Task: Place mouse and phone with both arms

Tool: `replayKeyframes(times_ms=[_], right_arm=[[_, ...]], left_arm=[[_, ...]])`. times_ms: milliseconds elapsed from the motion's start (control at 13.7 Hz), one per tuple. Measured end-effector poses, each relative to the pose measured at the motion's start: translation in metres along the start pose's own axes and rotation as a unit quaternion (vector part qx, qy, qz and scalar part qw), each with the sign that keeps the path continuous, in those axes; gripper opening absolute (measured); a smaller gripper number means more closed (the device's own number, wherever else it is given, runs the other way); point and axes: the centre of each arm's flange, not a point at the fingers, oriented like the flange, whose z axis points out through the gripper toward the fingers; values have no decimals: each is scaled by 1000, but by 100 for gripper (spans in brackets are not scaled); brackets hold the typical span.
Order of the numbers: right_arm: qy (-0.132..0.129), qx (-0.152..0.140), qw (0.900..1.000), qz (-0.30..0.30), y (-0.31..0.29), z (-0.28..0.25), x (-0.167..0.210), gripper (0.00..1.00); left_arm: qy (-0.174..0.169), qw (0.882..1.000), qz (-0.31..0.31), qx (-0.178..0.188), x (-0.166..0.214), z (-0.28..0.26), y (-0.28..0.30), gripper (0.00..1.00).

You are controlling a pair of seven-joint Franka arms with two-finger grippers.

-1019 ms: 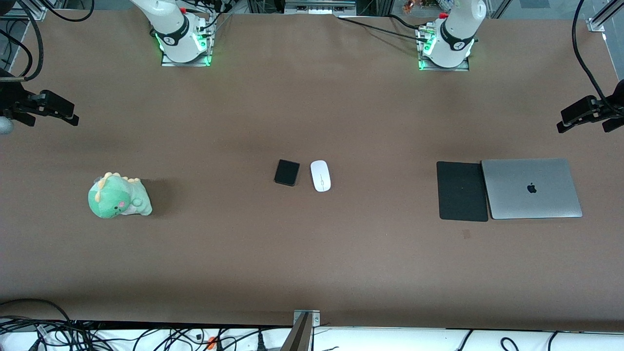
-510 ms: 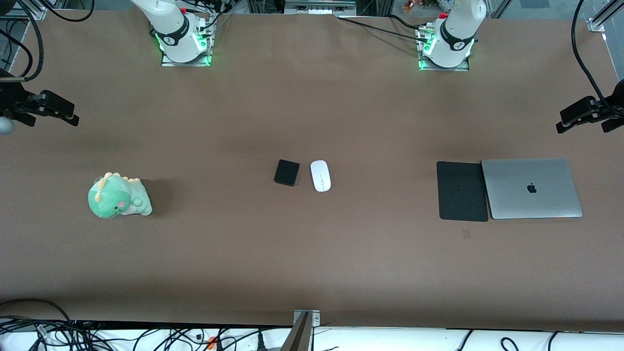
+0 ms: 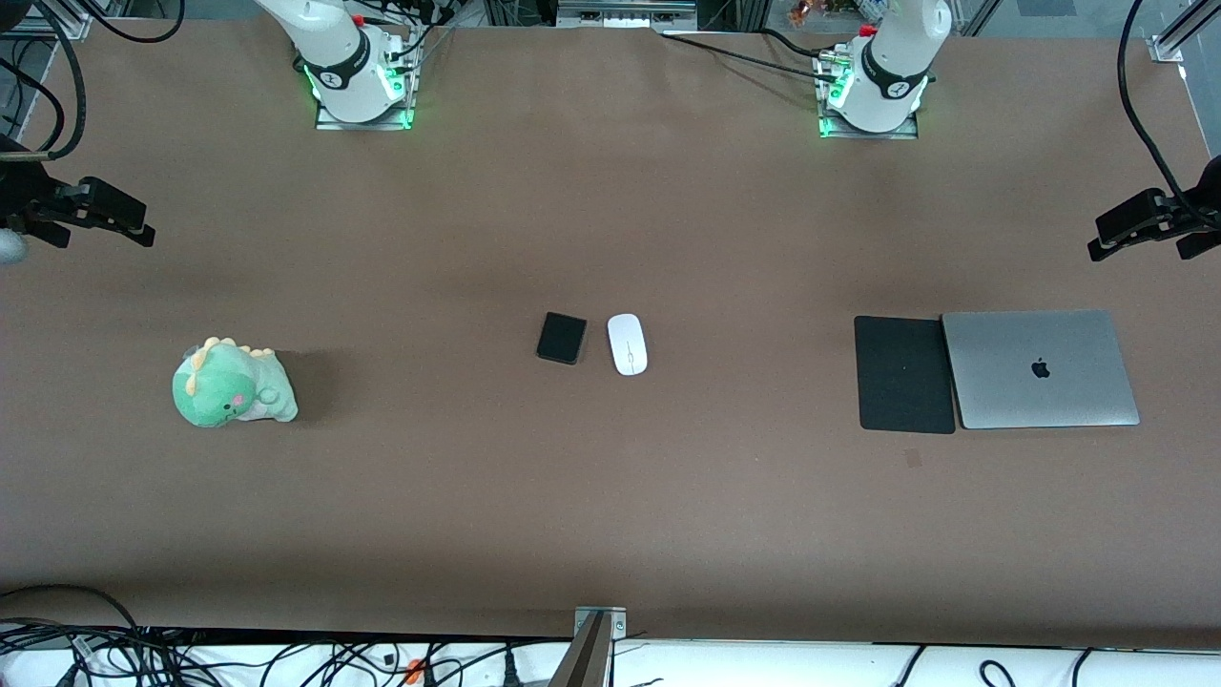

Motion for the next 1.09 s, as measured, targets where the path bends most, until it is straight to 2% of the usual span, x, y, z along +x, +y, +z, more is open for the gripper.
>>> replayKeyframes(times_ms=[655, 1092], right_arm=[[0, 0, 1000, 0, 0, 0, 0, 100], [-1, 0, 1000, 0, 0, 0, 0, 100]], left_arm=[[-19, 1000, 0, -2, 7, 17, 17, 100], [-39, 998, -16, -51, 30, 60, 80, 100]])
